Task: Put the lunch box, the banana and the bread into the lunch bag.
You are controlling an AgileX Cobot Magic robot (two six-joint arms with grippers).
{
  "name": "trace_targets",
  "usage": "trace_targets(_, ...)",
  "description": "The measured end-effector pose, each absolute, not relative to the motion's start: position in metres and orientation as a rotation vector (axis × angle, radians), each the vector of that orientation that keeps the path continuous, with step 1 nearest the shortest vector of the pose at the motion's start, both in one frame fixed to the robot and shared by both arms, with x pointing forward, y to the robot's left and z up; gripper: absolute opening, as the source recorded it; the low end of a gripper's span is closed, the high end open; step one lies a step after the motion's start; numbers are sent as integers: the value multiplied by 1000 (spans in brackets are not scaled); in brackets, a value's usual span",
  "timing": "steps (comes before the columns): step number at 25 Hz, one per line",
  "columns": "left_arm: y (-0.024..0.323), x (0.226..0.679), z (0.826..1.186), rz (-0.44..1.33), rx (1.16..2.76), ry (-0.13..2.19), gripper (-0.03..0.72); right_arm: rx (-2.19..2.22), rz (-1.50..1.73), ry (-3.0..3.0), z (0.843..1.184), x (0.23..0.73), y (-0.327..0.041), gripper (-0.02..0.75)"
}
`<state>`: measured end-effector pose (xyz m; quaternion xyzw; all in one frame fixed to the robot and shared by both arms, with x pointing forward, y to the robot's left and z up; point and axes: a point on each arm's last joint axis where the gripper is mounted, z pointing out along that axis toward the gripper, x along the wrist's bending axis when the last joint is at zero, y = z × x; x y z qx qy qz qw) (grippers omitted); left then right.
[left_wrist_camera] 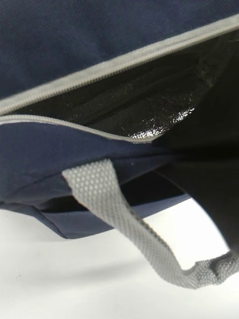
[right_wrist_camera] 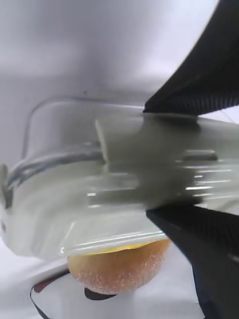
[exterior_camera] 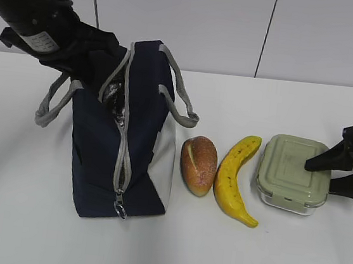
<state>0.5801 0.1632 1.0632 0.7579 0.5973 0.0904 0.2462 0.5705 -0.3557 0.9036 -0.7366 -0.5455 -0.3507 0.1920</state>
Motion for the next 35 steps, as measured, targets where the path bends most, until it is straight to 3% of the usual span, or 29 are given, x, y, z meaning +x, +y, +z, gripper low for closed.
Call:
trace_targets(18,163,580,1063,242,2068,1632,-3,-2007,-1129,-1459,909,577,-351,384)
trace_targets(27,161,579,1063,206,2046,1640,-3,-1921,-1432,-1321,934,598,-347,384)
trace_targets(35,158,578,1065,155,2010,1650,-3,-1779,-1531,-1388,968,606,-295,384)
